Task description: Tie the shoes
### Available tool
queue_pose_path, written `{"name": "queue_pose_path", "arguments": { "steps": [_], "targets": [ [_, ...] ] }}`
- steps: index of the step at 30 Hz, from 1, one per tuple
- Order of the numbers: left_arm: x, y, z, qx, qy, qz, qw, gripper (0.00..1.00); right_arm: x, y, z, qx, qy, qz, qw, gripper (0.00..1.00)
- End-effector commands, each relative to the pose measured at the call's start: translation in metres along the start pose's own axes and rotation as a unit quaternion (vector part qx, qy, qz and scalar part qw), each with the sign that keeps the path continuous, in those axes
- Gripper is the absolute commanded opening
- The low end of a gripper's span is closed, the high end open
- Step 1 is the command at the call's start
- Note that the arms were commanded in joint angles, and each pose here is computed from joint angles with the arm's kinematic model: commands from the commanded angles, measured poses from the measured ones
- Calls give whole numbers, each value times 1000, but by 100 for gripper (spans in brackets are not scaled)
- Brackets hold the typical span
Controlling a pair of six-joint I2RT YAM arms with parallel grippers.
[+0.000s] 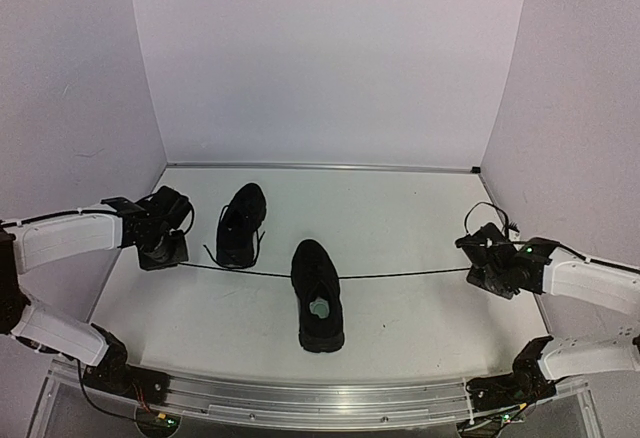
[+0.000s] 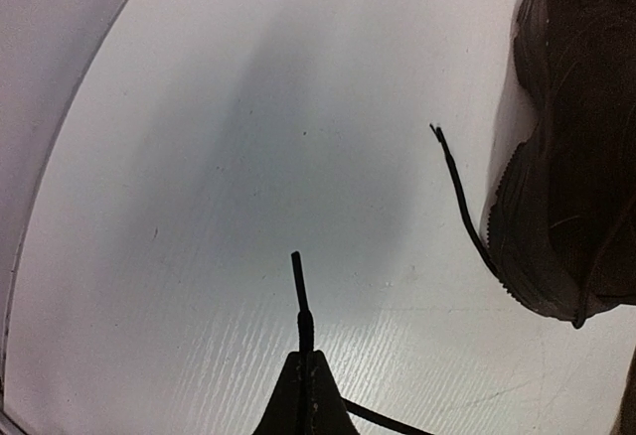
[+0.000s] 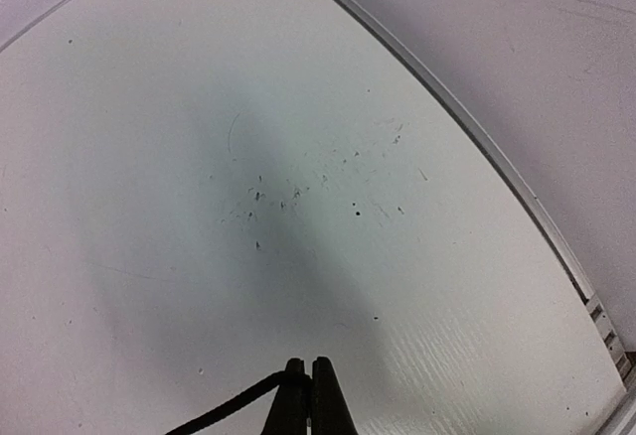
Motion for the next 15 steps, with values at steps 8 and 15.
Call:
{"name": "queue_pose_path", "arguments": {
  "steps": [8,15],
  "targets": [
    [17,-11,-25,82,-36,34,995,0,61,-26,53,-86,80,150,982,4],
    [30,-13,-29,107,-30,50,993,15,66,-10,64,-150,68,184,969,46]
  ]
}}
Point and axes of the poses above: each gripper's point midway between its finger pads, its own y axis back along the fingers, its own z axis along the line the jaws close on, x = y × z, the point moved 3 cm from there along y, back along the fingers, and after that the axes turned 15 degrees about -y, right-handed, at the moved point
